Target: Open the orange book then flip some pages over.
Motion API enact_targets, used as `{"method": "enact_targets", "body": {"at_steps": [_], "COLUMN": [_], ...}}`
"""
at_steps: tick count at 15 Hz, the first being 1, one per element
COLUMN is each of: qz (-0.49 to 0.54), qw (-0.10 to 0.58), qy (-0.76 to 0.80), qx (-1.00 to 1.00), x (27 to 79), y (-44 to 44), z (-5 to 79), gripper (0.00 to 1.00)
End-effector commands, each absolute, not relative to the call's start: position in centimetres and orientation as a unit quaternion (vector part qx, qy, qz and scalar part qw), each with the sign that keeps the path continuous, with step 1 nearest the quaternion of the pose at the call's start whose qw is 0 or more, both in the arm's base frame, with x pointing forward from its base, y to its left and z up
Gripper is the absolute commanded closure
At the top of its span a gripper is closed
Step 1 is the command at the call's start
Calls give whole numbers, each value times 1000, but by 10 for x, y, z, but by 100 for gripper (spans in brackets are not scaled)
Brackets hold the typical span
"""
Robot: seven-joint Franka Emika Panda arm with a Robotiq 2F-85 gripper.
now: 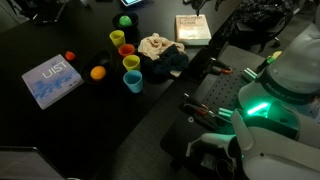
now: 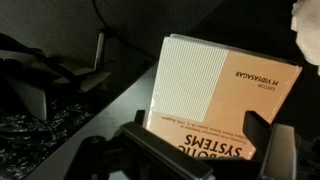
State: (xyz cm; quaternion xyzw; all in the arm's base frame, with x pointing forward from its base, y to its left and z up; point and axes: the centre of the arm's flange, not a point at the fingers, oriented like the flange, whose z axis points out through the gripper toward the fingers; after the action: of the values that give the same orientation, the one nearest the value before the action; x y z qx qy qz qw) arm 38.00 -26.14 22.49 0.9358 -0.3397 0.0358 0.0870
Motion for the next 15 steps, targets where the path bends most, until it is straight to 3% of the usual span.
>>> {"method": "enact_targets", "body": {"at_steps": [1, 8, 15], "qz": [55, 74, 66], "qw": [90, 47, 53], "qy": [-356, -378, -408], "qx": [929, 922, 909], "x": [385, 381, 369], "y": [-277, -277, -299], "z": [197, 152, 138], "gripper": [0, 0, 0]}}
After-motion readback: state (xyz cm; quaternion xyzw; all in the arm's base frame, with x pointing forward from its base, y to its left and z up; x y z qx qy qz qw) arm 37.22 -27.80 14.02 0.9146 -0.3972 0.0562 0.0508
